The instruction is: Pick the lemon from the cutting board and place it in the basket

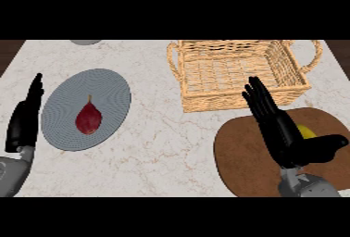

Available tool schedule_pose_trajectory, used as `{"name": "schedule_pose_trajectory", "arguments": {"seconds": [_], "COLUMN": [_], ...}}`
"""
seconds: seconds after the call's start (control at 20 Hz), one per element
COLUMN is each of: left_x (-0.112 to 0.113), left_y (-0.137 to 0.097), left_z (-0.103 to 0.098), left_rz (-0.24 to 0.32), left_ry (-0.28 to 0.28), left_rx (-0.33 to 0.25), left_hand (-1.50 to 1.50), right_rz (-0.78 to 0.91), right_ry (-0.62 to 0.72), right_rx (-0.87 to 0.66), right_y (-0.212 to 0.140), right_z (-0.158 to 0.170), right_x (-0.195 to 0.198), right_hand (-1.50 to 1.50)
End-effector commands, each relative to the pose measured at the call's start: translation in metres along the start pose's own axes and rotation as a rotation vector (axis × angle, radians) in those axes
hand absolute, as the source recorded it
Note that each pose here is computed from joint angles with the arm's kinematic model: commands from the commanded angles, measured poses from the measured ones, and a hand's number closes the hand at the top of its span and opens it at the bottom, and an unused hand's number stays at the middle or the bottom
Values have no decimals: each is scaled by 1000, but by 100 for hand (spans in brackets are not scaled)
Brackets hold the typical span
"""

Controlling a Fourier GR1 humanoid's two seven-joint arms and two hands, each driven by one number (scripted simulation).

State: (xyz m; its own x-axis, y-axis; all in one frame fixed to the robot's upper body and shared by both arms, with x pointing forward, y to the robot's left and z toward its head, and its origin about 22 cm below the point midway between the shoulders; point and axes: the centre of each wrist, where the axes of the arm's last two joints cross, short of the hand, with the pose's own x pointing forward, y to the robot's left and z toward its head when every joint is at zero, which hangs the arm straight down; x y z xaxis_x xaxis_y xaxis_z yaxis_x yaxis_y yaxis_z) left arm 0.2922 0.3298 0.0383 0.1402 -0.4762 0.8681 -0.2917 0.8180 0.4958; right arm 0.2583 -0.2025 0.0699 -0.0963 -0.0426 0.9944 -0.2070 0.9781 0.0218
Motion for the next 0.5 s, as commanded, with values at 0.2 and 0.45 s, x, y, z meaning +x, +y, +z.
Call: {"name": "schedule_pose_trajectory", "arguments": {"seconds": [0.2,0.45], "left_x": [-48,-63], "left_y": [-59,-73], "left_z": [56,79], "left_rz": [201,258], "left_ry": [319,437], "left_rx": [-258,-357], "left_hand": [0,0], "right_rz": [-152,-128], "right_ry": [-186,-251], "right_rx": [570,1079], "right_y": [14,32], "right_z": [-26,4], "right_x": [51,51], "right_hand": [150,150]}}
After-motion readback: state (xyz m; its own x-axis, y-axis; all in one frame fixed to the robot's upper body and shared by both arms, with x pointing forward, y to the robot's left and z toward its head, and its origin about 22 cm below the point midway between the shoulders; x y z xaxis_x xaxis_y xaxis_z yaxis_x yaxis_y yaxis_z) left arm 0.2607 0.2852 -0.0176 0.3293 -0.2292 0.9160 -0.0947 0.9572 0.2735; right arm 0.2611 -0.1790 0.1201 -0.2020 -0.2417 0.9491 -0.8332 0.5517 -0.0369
